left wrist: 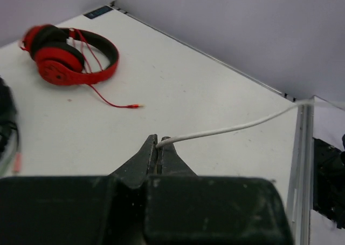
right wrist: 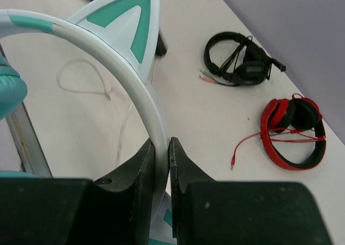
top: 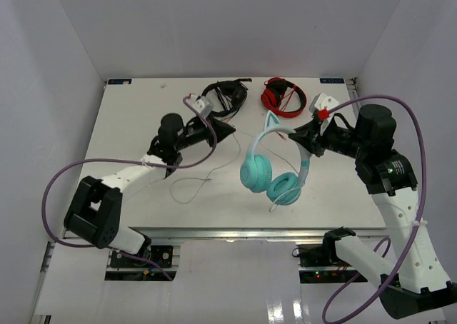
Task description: Wrap the headphones
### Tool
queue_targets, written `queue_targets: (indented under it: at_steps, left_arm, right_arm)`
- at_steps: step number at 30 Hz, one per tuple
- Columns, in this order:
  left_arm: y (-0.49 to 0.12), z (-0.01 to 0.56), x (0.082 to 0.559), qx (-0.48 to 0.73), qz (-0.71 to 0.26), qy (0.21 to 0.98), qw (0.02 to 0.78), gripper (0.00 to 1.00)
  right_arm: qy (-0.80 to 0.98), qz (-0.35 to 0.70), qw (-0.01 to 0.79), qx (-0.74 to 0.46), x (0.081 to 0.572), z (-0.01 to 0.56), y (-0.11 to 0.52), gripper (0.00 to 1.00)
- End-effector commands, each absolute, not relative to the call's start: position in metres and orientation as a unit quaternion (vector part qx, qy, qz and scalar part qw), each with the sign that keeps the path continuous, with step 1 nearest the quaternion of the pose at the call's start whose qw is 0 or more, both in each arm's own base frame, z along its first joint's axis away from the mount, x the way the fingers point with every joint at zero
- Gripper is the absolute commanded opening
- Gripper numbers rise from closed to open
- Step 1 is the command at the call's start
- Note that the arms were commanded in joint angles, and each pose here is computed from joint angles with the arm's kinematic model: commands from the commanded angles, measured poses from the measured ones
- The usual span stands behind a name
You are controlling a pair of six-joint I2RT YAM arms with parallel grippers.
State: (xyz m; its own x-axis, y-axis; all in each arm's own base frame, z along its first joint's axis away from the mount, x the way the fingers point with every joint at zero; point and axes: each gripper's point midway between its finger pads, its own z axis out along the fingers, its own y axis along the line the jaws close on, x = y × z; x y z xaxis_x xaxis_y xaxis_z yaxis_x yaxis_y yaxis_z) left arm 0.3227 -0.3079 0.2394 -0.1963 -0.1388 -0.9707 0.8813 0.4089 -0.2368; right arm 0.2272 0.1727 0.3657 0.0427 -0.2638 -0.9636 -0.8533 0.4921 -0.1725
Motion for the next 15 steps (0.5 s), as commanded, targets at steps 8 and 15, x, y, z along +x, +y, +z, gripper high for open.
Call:
queue_targets:
  at_steps: [8,15]
  left_arm:
    - [-0.288,0.324,0.274,0.387,-0.465,0.674,0.424,0.00]
    - [-0.320,0.338,0.218,0.381,-0.537,0.669,0.345,0.00]
  right_arm:
    - [0.734,0.075,0.558,-0.380,0.284,0.268,0.133,0.08]
    - [0.754,-0.014,0.614,-0.234,0.335,0.278,0.117,0.08]
